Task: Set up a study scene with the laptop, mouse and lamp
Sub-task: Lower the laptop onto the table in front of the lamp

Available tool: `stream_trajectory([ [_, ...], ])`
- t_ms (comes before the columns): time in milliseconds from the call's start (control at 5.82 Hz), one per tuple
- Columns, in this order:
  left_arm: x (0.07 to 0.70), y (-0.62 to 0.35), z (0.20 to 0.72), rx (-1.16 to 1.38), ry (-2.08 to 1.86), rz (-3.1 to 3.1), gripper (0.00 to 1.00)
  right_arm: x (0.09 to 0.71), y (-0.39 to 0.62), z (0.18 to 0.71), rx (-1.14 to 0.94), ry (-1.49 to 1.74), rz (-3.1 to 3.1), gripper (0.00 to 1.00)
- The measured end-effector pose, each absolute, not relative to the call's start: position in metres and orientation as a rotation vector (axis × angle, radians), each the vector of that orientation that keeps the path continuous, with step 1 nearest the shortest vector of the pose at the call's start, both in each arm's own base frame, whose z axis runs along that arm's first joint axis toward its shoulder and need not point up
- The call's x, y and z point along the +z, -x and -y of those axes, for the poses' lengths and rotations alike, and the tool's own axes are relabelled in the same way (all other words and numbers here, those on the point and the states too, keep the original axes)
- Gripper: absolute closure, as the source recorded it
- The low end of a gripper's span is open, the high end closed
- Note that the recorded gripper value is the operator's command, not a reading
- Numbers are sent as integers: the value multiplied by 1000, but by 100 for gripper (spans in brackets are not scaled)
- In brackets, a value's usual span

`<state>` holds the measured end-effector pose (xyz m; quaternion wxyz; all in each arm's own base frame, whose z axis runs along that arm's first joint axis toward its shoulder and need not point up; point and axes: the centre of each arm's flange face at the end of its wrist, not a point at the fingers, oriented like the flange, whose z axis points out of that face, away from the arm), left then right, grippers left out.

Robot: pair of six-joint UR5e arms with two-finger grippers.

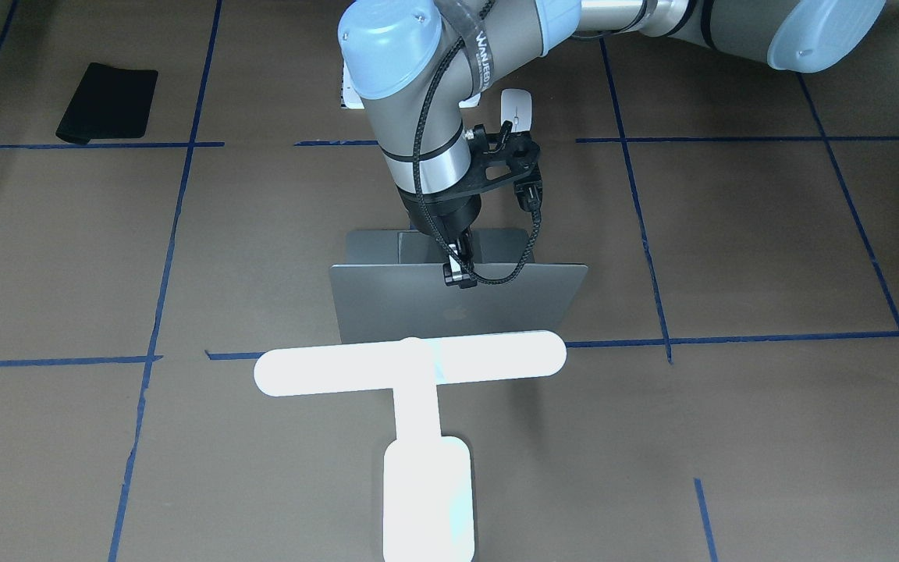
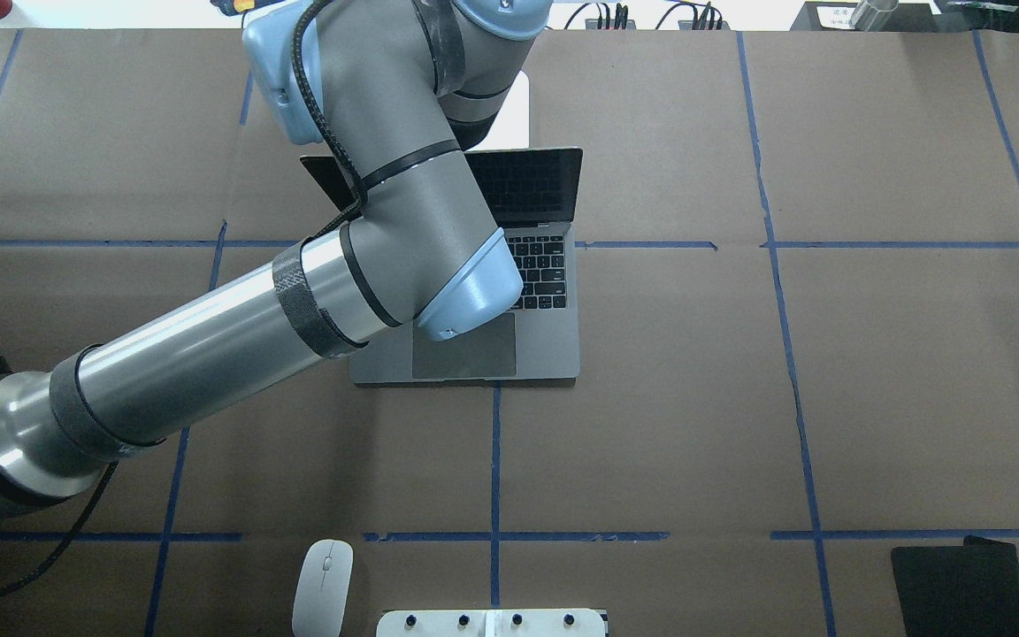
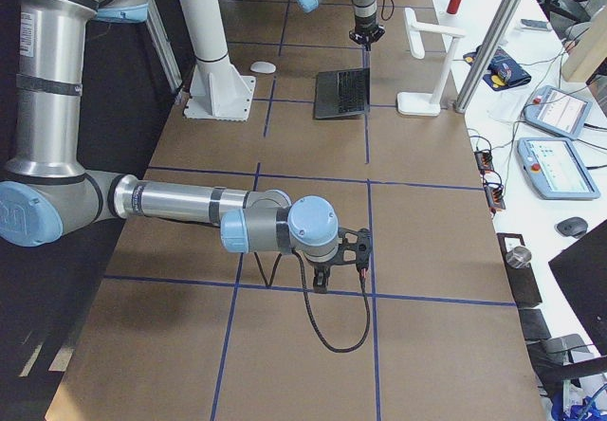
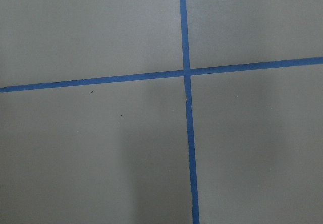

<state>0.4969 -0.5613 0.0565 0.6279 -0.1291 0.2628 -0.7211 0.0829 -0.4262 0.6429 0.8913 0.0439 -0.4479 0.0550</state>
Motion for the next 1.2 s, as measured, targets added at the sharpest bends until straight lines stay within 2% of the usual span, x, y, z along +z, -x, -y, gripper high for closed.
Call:
stream_trajectory([
  [172, 57, -499, 563, -1650, 296, -609, 36, 643, -83, 426, 114, -91, 930, 0],
  [344, 56, -500, 565, -1647, 298, -624, 11, 643, -83, 426, 114, -91, 930, 0],
  [516, 54, -499, 566, -1645, 298, -636, 0, 643, -83, 426, 114, -91, 929, 0],
  [1204, 51, -488, 559, -1600, 286, -644, 0, 642, -83, 427, 112, -96, 929, 0],
])
